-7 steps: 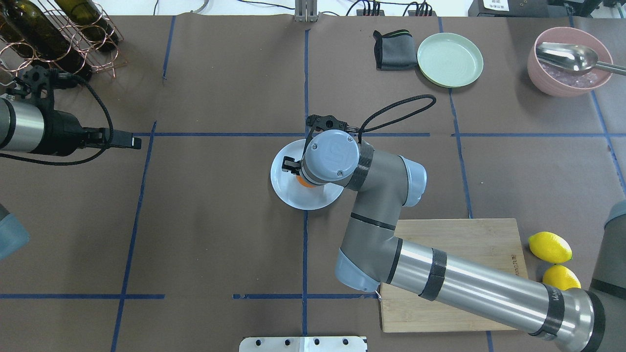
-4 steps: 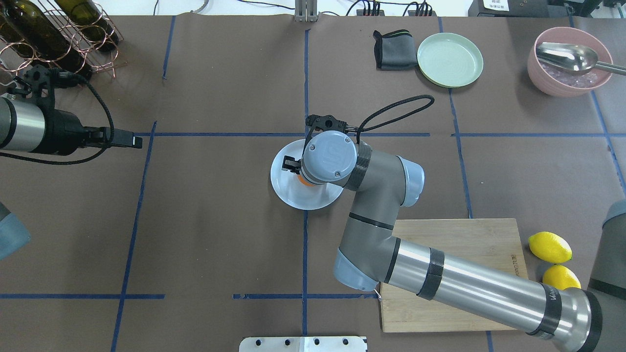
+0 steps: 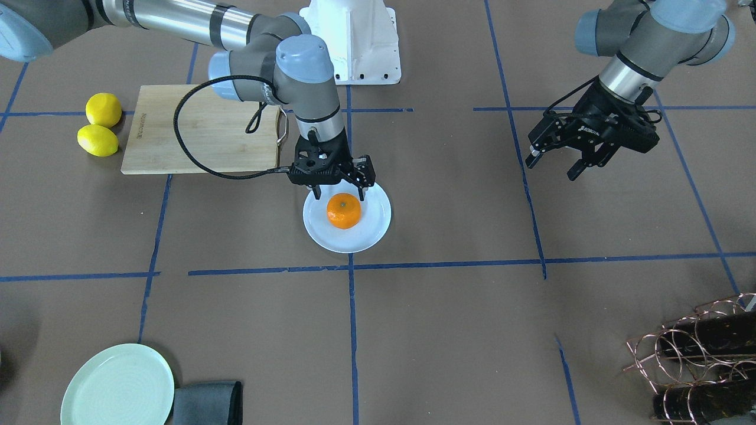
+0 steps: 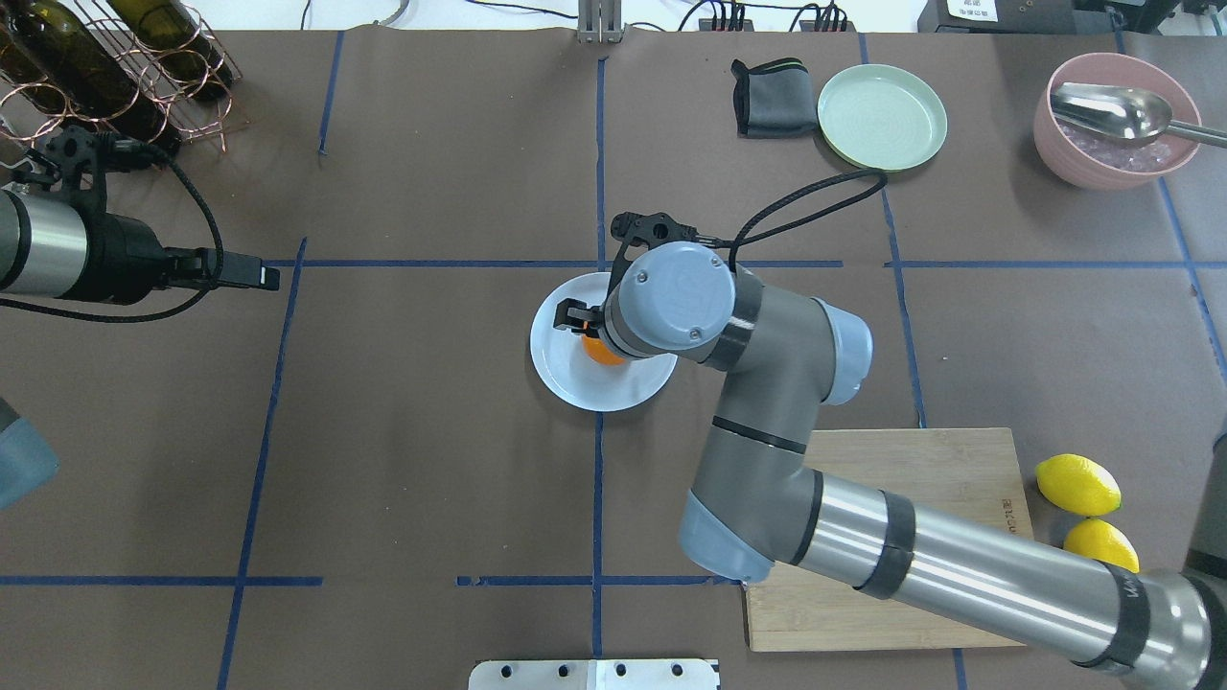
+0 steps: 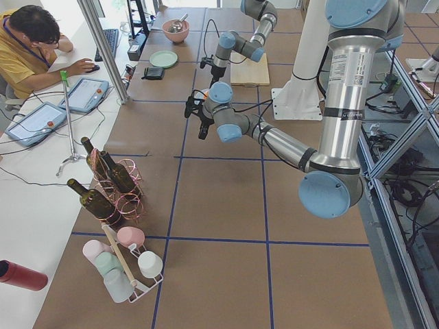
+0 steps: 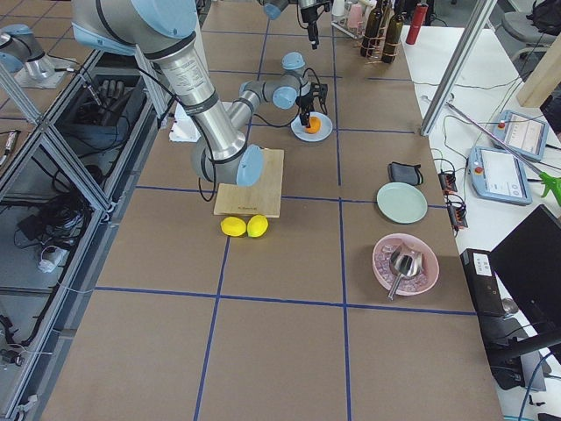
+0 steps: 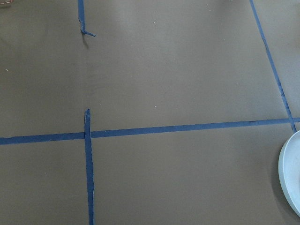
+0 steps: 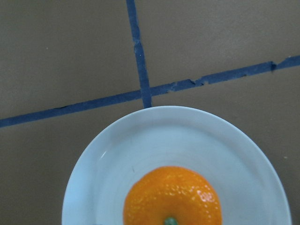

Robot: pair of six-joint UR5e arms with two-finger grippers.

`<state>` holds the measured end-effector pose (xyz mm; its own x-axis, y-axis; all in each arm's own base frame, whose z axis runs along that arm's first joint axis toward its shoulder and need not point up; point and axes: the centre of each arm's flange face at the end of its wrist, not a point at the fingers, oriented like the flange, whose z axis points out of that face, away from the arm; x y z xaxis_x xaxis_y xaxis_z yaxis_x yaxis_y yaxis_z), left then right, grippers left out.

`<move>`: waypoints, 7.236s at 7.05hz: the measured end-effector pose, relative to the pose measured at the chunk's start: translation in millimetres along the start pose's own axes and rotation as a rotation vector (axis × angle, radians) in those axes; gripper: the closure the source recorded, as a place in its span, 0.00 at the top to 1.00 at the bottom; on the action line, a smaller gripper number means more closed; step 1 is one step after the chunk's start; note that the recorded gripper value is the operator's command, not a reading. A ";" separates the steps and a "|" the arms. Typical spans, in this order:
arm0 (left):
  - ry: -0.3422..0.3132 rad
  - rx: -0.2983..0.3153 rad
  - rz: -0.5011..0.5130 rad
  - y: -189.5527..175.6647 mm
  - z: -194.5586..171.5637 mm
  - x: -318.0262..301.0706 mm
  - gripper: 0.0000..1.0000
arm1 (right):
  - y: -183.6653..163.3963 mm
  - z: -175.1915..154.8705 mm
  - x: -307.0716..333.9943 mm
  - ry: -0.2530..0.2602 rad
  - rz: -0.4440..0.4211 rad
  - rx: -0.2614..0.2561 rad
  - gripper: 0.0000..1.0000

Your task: Pick orange to plate

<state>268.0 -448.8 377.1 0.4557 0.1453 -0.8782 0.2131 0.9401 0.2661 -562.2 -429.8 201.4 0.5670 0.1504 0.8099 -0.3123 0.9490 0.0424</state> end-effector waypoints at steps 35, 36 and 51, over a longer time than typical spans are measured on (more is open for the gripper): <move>-0.294 -0.356 0.120 -29.3 -197.4 -346.3 1.00 | -277.5 -178.3 632.3 0.112 -0.531 -0.363 1.00; -0.290 -0.349 0.127 -31.0 -196.7 -345.8 1.00 | -277.3 -178.5 632.7 0.111 -0.531 -0.363 1.00; -0.288 -0.348 0.131 -35.1 -194.9 -345.7 1.00 | -273.6 -176.9 638.0 0.115 -0.512 -0.369 1.00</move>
<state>-65.4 -471.9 593.9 0.6910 0.2247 -0.6870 -0.1422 0.9741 0.1757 19.8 -544.5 603.0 0.6590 -0.3380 0.6720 0.2912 0.9383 0.1863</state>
